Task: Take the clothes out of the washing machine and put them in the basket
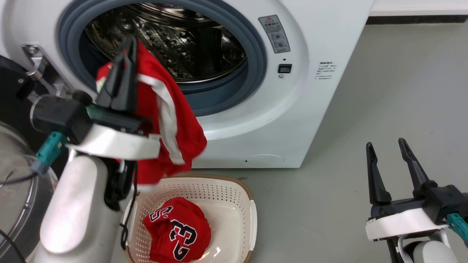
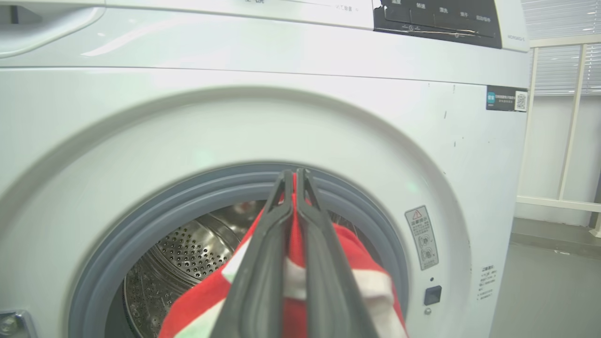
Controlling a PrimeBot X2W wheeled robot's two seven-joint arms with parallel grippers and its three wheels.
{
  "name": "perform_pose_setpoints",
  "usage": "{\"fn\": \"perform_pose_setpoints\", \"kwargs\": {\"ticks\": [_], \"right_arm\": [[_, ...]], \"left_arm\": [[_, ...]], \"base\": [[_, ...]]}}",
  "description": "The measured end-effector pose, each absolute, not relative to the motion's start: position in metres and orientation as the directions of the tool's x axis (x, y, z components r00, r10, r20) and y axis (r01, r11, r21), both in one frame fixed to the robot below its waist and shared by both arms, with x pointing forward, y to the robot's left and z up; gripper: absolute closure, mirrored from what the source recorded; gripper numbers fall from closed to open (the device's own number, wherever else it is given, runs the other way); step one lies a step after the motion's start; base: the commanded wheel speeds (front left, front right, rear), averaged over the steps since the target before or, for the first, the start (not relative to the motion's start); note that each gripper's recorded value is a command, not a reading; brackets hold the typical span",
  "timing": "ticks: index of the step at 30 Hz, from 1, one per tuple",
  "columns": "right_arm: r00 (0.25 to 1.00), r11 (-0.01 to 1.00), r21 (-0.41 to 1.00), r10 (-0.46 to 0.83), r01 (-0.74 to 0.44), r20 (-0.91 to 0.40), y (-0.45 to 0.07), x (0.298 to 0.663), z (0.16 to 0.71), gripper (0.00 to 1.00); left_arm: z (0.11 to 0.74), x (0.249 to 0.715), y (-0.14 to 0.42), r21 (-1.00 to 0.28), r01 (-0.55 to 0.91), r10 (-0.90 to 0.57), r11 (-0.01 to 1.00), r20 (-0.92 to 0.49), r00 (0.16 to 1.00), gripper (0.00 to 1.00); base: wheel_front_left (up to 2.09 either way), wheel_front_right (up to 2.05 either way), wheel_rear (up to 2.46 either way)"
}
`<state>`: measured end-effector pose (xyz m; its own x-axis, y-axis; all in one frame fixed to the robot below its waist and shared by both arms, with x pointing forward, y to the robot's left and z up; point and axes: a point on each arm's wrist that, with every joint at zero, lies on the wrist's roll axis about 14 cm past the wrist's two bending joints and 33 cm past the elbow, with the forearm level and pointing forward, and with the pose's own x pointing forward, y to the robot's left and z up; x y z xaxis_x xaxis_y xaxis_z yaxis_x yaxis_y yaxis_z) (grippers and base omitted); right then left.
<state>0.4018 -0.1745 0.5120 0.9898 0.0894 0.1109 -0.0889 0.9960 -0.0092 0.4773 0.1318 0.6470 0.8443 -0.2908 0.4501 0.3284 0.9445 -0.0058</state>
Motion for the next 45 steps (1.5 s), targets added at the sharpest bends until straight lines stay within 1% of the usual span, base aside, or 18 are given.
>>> {"fn": "perform_pose_setpoints", "kwargs": {"ticks": [3, 6, 15, 16, 17, 19, 20, 23, 26, 31, 36, 44, 45], "right_arm": [[0.989, 0.995, -0.008, 0.1, -0.099, 0.11, -0.171, 0.402, 0.512, 0.0], [0.989, 0.995, -0.007, 0.103, -0.102, 0.108, -0.17, 0.404, 0.511, 0.0], [0.991, 0.994, -0.013, 0.111, -0.11, 0.078, -0.167, 0.415, 0.498, 0.0], [0.991, 0.994, -0.013, 0.111, -0.11, 0.078, -0.167, 0.415, 0.498, 0.0], [0.992, 0.994, -0.013, 0.107, -0.106, 0.067, -0.169, 0.419, 0.493, 0.0], [0.993, 0.995, -0.013, 0.104, -0.103, 0.062, -0.17, 0.423, 0.49, 0.0], [0.993, 0.995, -0.013, 0.104, -0.103, 0.062, -0.17, 0.423, 0.49, 0.0], [0.994, 0.995, -0.014, 0.096, -0.095, 0.044, -0.173, 0.429, 0.482, 0.0], [0.996, 0.996, -0.016, 0.088, -0.088, 0.025, -0.176, 0.435, 0.473, 0.0], [0.997, 0.997, -0.021, 0.07, -0.07, -0.016, -0.183, 0.444, 0.454, 0.0], [0.997, 0.998, -0.023, 0.054, -0.056, -0.054, -0.19, 0.454, 0.434, 0.0], [0.991, 0.999, -0.026, 0.017, -0.021, -0.135, -0.204, 0.46, 0.396, 0.0], [0.988, 1.0, -0.028, 0.003, -0.008, -0.153, -0.209, 0.461, 0.387, 0.0]], "left_arm": [[0.64, 0.463, 0.128, -0.005, 0.351, -0.313, 0.936, 0.44, 0.842, 1.0], [0.621, 0.452, 0.119, -0.007, 0.383, -0.35, 0.924, 0.393, 0.85, 1.0], [0.53, 0.438, 0.096, -0.054, 0.459, -0.447, 0.887, 0.15, 0.882, 1.0], [0.53, 0.438, 0.096, -0.054, 0.459, -0.447, 0.887, 0.15, 0.882, 1.0], [0.511, 0.438, 0.092, -0.06, 0.471, -0.464, 0.88, 0.099, 0.88, 1.0], [0.49, 0.438, 0.087, -0.078, 0.479, -0.477, 0.874, 0.044, 0.878, 1.0], [0.49, 0.438, 0.087, -0.078, 0.479, -0.477, 0.874, 0.044, 0.878, 1.0], [0.458, 0.438, 0.081, -0.095, 0.495, -0.5, 0.864, -0.041, 0.865, 1.0], [0.427, 0.438, 0.074, -0.108, 0.514, -0.525, 0.851, -0.124, 0.842, 1.0], [0.365, 0.431, 0.065, -0.127, 0.551, -0.562, 0.825, -0.289, 0.775, 1.0], [0.311, 0.426, 0.054, -0.15, 0.595, -0.596, 0.789, -0.418, 0.685, 1.0], [0.233, 0.438, 0.049, -0.161, 0.635, -0.599, 0.756, -0.563, 0.57, 1.0], [0.213, 0.441, 0.05, -0.151, 0.653, -0.594, 0.742, -0.598, 0.538, 1.0]], "base": [[0.0, 0.0, 0.0], [0.0, 0.0, 0.0], [0.0, 0.0, 0.0], [0.0, 0.0, 0.0], [0.0, 0.0, 0.0], [0.0, 0.0, 0.0], [0.0, 0.0, 0.0], [0.0, 0.0, 0.0], [0.0, 0.0, 0.0], [0.0, 0.0, 0.0], [0.0, 0.0, 0.0], [0.0, 0.0, 0.0], [0.0, 0.0, 0.0]]}}
